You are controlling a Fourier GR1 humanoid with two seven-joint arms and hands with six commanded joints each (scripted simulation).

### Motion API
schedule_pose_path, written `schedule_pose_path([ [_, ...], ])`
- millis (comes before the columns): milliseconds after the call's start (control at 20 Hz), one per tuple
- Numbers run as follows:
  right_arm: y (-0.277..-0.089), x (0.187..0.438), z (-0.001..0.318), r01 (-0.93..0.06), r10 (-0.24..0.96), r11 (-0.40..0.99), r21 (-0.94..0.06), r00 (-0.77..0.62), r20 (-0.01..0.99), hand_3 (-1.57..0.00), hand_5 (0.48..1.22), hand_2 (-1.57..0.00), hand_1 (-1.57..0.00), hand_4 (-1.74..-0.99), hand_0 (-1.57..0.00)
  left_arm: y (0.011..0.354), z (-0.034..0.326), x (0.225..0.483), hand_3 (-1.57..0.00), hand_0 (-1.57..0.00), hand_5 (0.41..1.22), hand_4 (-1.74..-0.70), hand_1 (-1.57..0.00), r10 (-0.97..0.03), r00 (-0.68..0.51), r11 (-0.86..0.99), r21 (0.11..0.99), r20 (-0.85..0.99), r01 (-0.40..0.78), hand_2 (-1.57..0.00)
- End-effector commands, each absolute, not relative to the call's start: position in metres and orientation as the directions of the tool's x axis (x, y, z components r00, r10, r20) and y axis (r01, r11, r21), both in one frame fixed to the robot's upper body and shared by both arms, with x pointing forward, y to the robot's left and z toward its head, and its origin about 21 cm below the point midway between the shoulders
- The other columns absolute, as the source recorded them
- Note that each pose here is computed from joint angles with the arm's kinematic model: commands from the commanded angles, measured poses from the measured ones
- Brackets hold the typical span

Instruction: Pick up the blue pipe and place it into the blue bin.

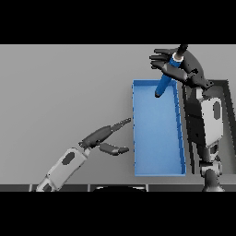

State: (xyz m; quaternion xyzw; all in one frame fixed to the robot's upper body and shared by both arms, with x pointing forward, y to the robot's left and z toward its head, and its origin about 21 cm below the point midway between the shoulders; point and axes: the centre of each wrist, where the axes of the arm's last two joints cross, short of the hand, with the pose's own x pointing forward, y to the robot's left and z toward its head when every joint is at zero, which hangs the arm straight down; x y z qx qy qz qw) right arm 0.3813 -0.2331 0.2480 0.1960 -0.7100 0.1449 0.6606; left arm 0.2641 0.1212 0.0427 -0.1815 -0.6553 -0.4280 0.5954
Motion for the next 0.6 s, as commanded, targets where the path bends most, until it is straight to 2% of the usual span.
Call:
schedule_pose_path([
  [0, -0.234, 0.380, 0.239, -0.453, -0.076, 0.890, 0.057, -0.025, 0.997, -1.57, 1.122, -1.57, -1.57, -1.740, -1.57, 0.123, 0.041, 0.264, 0.00, 0.00, 0.483, -0.89, 0.00, -0.270, -0.217, 0.565, 0.337, 0.938, 0.753, 0.00],
  [250, -0.253, 0.372, 0.178, -0.326, -0.046, 0.939, 0.112, 0.204, 0.978, -1.57, 1.120, -1.57, -1.57, -1.741, -1.57, 0.129, 0.040, 0.263, 0.00, 0.00, 0.466, -0.89, 0.00, -0.257, -0.212, 0.570, 0.325, 0.943, 0.754, 0.00],
  [350, -0.249, 0.368, 0.152, -0.304, -0.011, 0.947, 0.107, 0.302, 0.953, -1.57, 1.122, -1.57, -1.57, -1.741, -1.57, 0.121, 0.038, 0.261, 0.00, 0.00, 0.463, -0.88, 0.00, -0.265, -0.211, 0.568, 0.330, 0.941, 0.754, 0.00],
  [550, -0.261, 0.357, 0.117, -0.299, 0.074, 0.952, 0.069, 0.442, 0.894, -1.57, 1.114, -1.57, -1.57, -1.591, -1.57, 0.122, 0.041, 0.259, 0.00, 0.00, 0.460, -0.88, 0.00, -0.247, -0.219, 0.576, 0.325, 0.944, 0.750, 0.00],
])
